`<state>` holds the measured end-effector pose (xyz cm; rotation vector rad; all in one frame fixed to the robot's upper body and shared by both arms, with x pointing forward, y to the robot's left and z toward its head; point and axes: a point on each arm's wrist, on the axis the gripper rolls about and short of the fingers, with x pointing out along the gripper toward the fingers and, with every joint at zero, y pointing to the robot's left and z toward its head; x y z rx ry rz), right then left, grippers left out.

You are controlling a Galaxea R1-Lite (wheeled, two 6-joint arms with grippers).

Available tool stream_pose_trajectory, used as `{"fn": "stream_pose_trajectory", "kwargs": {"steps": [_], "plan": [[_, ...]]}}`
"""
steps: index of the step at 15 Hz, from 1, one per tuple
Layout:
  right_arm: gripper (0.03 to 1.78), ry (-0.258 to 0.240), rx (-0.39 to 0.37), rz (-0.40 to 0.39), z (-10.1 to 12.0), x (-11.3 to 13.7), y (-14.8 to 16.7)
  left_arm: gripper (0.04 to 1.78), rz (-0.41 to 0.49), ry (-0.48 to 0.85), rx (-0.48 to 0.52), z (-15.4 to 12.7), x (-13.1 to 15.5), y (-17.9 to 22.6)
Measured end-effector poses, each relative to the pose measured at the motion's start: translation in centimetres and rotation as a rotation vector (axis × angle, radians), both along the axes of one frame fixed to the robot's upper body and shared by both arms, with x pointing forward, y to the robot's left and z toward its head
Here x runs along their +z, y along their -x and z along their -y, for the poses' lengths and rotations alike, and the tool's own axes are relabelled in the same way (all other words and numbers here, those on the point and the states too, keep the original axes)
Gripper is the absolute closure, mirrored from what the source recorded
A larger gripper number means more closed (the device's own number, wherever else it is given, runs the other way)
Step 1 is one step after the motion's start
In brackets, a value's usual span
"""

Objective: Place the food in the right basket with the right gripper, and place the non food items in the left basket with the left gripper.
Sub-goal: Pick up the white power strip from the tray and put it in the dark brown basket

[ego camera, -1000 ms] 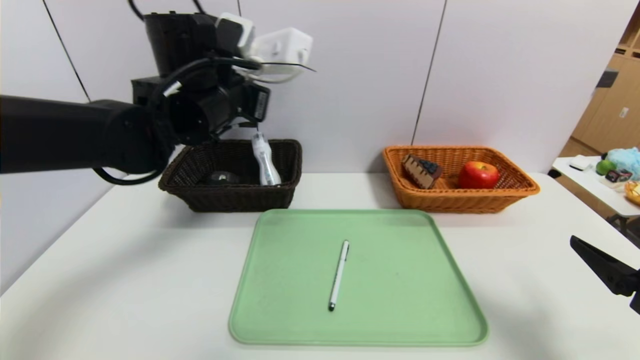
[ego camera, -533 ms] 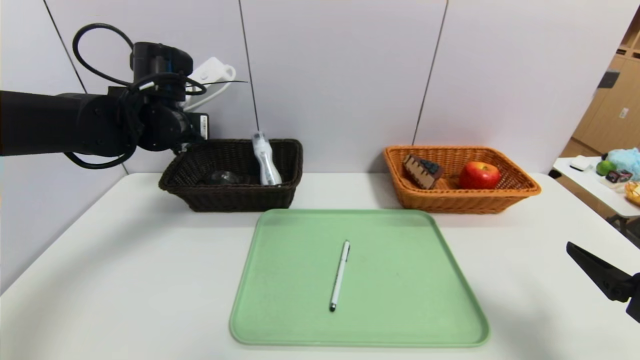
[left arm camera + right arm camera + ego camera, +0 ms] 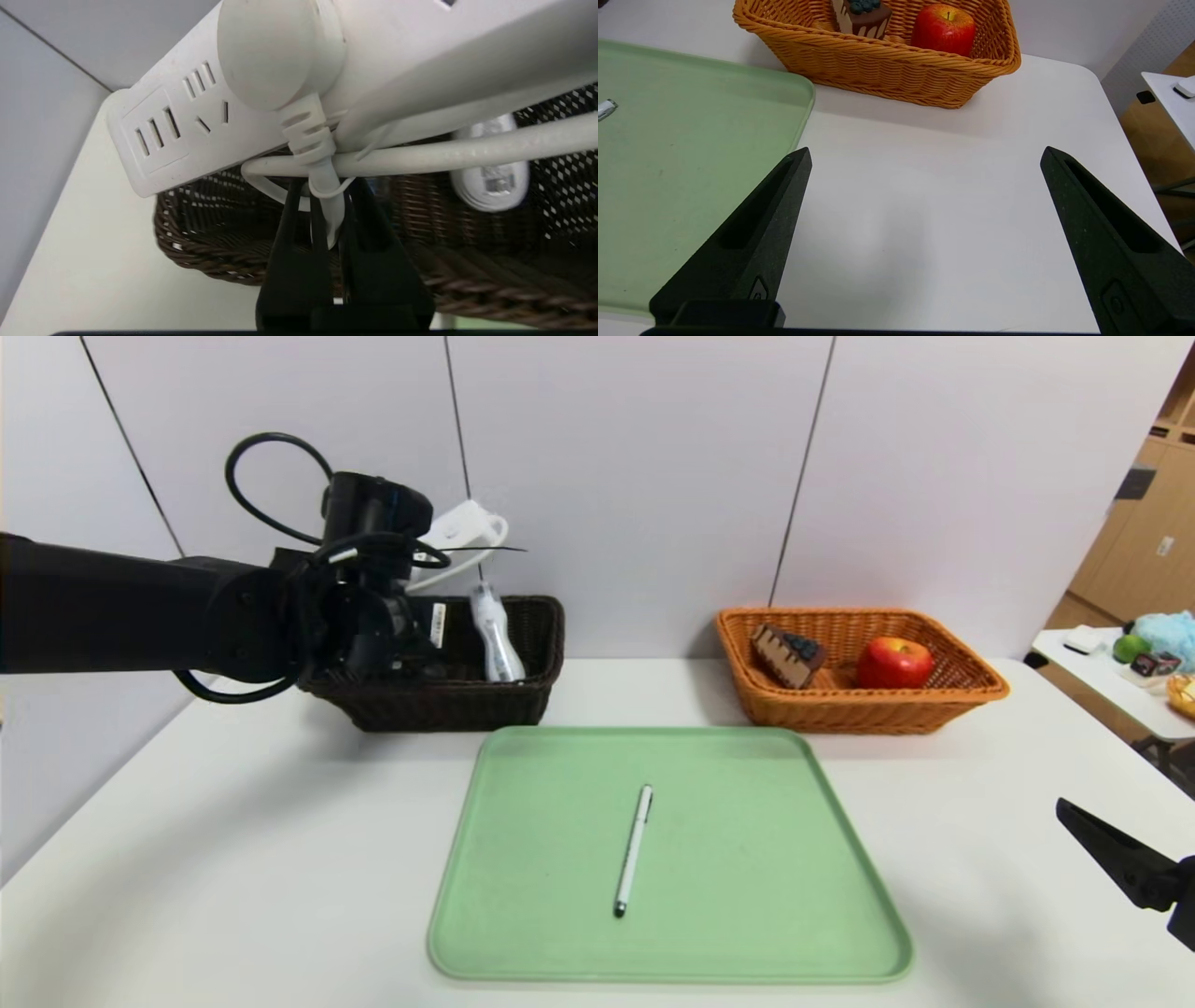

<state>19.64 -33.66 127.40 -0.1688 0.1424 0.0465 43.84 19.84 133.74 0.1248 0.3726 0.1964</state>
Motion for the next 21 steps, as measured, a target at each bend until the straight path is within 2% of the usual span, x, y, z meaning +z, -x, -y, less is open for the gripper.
{"fn": "stream_pose_trajectory", "kwargs": {"steps": [4,8,17,21], "plan": [[0.12,-0.003,-0.001,-0.001,0.0,0.0,0.0,1.69,-0.028,-0.052,-0.065,1.9,-1.6,-0.1],[0.12,-0.006,-0.001,-0.001,0.0,0.0,0.0,1.69,-0.033,-0.141,-0.153,1.9,-2.7,-1.7],[0.12,-0.005,-0.001,-0.004,0.0,0.0,-0.1,1.69,-0.061,-0.212,-0.148,-0.1,-4.6,-4.0],[0.12,-0.005,0.000,-0.008,0.0,-0.1,-0.2,1.69,0.026,-0.186,-0.126,-0.4,-3.6,-5.0]]}}
